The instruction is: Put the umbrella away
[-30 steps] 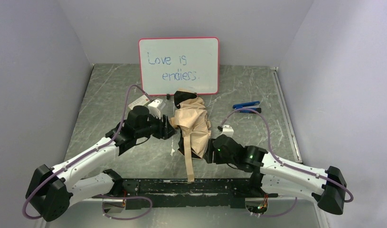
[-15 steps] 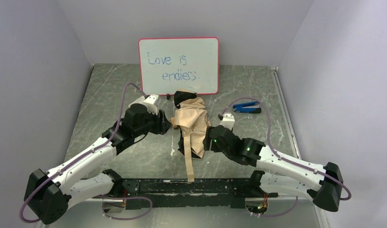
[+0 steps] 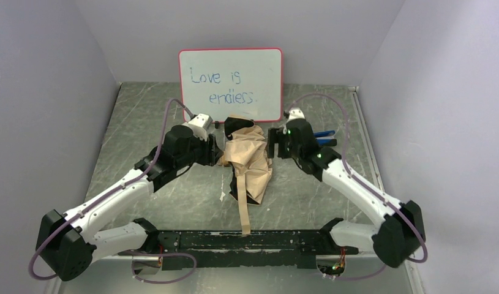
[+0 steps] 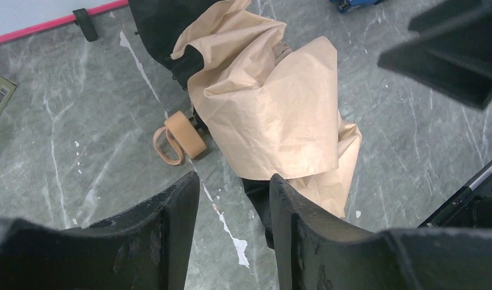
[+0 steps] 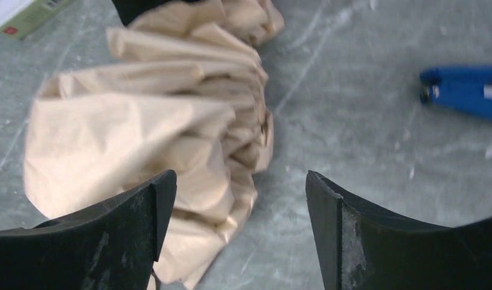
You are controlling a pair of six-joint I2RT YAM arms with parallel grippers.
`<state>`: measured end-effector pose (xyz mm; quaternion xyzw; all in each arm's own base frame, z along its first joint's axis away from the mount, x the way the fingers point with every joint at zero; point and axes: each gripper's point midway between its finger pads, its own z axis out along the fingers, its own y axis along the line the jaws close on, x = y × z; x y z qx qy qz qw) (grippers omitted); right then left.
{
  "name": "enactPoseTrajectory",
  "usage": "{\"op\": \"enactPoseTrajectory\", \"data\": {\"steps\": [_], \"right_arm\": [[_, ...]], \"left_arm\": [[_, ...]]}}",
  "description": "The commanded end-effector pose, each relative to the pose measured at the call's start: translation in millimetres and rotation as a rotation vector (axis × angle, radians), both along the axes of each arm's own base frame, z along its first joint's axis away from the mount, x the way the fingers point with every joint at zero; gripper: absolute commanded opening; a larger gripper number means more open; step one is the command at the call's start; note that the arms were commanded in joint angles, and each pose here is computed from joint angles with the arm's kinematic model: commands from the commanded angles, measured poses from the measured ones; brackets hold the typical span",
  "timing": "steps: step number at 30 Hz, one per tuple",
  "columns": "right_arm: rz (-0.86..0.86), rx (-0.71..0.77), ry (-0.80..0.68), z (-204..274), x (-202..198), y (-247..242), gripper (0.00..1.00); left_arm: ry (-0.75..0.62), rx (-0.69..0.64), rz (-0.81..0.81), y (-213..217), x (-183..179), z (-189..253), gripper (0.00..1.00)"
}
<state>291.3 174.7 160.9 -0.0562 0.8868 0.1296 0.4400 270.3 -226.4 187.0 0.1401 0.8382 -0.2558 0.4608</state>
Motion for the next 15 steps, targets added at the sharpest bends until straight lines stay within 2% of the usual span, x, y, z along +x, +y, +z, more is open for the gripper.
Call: {"op": "enactPoseTrajectory", "data": {"steps": [1, 4, 8, 11, 15], "right_arm": [[0.273, 0.022, -0.12, 40, 38, 32, 0.83], [0.388, 0.056, -0.149, 49, 56, 45, 0.83], [0.58, -0.001, -0.128, 47, 75, 65, 0.83], [0.712, -0.039, -0.152, 39, 82, 78, 0.83], [0.877, -0.093, -0.107, 11, 84, 88, 0.8]], "left_arm": [[-0.035, 0.0, 0.0, 2, 4, 13, 0.51], [-0.022, 0.001, -0.02, 2, -2, 11, 0.51], [-0.015, 0.004, -0.023, 6, -9, 9, 0.51], [-0.011, 0.005, -0.03, 8, -13, 8, 0.52], [-0.008, 0.007, -0.04, 9, -17, 9, 0.51]]}}
